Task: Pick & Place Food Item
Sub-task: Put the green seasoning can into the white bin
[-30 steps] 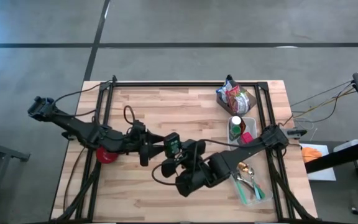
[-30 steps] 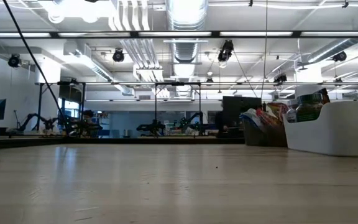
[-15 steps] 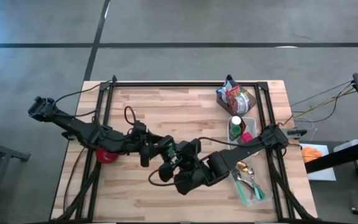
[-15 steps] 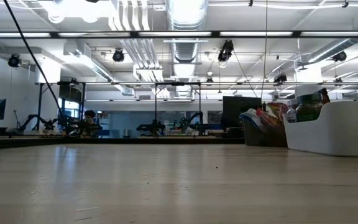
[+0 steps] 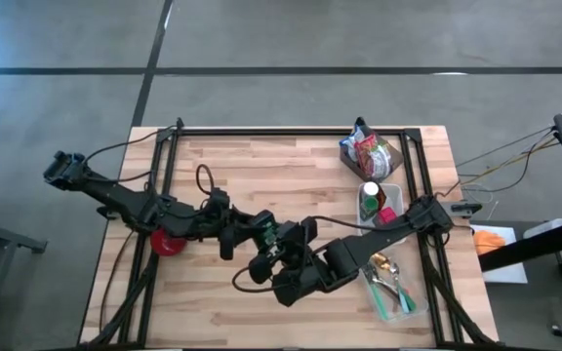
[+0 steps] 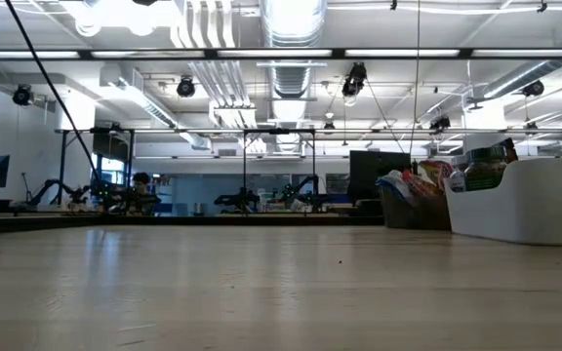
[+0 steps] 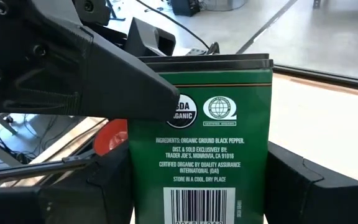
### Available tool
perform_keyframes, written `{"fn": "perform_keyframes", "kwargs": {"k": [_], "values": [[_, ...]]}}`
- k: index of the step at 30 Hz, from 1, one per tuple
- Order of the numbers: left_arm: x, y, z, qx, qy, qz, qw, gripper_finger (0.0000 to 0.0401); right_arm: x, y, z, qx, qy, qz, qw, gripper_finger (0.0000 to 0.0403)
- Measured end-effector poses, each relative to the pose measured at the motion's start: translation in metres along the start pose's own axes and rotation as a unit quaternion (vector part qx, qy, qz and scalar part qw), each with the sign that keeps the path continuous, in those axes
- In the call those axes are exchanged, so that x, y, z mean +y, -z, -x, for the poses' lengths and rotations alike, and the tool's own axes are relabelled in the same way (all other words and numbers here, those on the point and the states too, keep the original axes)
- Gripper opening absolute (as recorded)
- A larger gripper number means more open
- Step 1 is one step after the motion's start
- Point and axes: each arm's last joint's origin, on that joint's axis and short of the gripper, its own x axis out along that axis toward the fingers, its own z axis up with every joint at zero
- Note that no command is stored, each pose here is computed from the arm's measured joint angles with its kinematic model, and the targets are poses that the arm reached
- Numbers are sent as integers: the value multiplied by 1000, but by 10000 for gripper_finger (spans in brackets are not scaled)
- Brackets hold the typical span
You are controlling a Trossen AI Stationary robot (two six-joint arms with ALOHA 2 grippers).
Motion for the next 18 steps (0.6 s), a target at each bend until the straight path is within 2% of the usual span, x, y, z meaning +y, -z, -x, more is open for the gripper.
{"fn": "perform_keyframes", "kwargs": {"k": [4,6,9,12,14,18], "values": [[0,0,1,3,-1,-1,1000,150,0,0,0,1,0,6,1000,251],[0,-1,2,7,4,2,1000,149,0,0,0,3,-1,6,1000,281],[-1,1,5,38,28,-3,999,114,5,-5,4,24,-33,-14,999,344],[-1,0,8,59,43,-16,997,114,5,-6,5,47,-49,-5,998,383],[-2,-2,11,63,54,-30,996,114,6,-6,5,56,-54,1,997,392],[2,-3,19,111,79,-95,986,114,6,-10,9,97,-86,14,991,396]]}}
